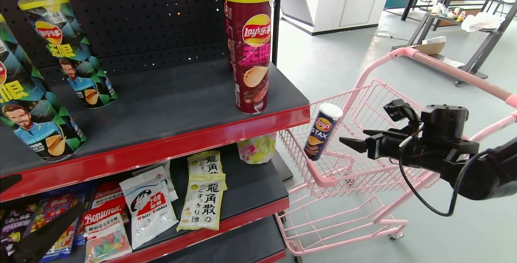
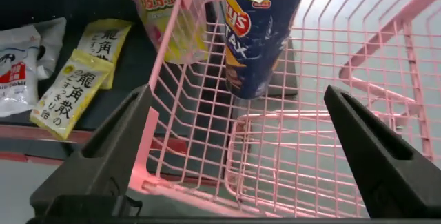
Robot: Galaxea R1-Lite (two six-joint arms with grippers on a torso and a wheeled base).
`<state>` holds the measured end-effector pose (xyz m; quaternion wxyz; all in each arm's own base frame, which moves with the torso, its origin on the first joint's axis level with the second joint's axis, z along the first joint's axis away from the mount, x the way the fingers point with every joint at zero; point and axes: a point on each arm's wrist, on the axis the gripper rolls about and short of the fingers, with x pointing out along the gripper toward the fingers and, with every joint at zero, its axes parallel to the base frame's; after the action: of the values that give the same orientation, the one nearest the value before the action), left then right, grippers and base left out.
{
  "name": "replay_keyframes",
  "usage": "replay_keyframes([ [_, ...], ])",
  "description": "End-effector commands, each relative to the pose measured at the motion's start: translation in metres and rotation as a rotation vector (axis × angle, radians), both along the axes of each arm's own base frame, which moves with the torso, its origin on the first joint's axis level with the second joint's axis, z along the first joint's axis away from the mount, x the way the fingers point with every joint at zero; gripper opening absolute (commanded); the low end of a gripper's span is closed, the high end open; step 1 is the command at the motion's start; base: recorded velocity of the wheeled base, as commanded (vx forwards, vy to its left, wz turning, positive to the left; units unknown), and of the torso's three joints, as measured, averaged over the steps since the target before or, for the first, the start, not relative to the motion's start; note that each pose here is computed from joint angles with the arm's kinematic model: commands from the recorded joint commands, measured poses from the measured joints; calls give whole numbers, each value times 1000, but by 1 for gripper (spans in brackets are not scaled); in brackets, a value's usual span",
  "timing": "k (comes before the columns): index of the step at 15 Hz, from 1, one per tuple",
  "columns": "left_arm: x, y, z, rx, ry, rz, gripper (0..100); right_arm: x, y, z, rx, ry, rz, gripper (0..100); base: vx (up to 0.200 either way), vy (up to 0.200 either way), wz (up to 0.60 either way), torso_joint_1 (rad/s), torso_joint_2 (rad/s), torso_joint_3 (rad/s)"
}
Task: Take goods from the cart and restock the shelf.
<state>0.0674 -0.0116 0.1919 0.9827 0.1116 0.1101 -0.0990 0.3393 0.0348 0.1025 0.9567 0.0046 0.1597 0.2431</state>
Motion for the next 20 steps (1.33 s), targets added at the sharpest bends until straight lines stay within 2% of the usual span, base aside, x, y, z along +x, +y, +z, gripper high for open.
replay_keyframes([
  [1,6,-1,0,4,21,1,100,27,6,-19,8,19,21,100,0,0,0,0,0,0],
  [4,6,-1,-1,6,25,4,100,53,12,-29,15,0,37,100,0,0,0,0,0,0],
  [12,10,-2,-1,10,43,8,100,83,13,-43,37,-12,25,100,0,0,0,0,0,0],
  [20,10,-1,-1,12,42,11,100,119,34,-53,78,-56,48,100,0,0,0,0,0,0],
])
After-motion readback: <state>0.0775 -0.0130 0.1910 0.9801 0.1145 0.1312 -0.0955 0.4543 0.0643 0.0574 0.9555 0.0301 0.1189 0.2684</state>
